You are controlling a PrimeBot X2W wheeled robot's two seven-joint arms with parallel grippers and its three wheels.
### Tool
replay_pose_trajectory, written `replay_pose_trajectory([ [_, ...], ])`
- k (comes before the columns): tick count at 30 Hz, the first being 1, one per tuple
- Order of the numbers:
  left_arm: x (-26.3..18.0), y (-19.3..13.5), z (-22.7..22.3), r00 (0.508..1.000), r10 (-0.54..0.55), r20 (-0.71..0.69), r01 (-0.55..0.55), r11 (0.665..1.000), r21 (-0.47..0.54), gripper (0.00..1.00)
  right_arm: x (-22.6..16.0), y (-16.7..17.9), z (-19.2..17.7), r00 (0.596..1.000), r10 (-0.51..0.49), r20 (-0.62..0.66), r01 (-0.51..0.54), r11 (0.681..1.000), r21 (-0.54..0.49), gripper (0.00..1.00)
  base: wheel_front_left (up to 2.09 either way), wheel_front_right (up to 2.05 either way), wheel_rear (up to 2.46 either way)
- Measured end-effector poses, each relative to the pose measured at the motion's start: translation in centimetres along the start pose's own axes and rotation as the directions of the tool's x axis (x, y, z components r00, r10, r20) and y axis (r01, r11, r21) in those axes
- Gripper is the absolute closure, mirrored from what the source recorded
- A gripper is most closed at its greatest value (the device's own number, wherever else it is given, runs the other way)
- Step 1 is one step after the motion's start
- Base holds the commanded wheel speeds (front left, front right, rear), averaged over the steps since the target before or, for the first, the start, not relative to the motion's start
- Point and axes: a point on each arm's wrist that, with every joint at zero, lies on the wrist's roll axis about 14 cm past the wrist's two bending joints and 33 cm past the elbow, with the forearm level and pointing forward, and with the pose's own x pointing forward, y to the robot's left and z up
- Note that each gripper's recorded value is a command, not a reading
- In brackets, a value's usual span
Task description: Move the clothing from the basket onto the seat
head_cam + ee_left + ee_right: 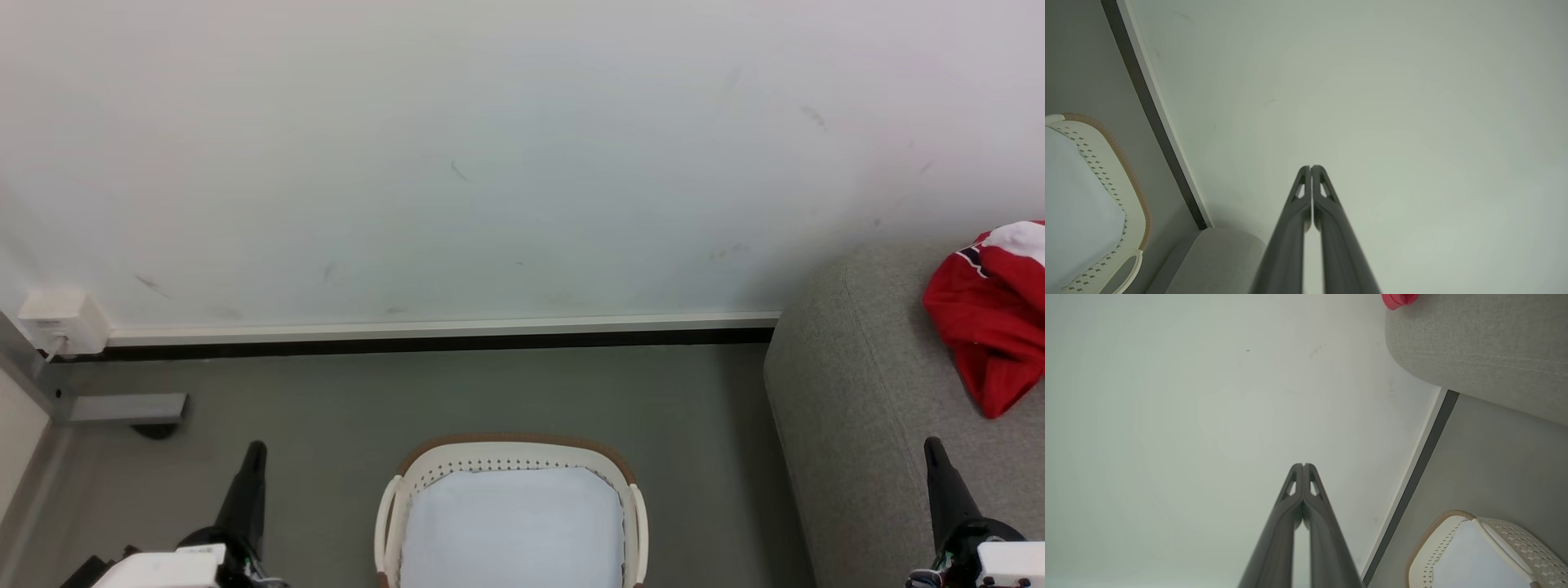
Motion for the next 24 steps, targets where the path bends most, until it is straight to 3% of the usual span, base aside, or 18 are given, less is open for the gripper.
replay_pose_trajectory([
  [24, 0.16, -0.35, -0.03, 1.0, -0.013, -0.004, 0.013, 0.999, -0.032, 1.0, 0.08, 0.34, 0.09, 1.0, 0.013, 0.0, -0.013, 0.999, 0.042, 1.0, 0.0, 0.0, 0.0],
])
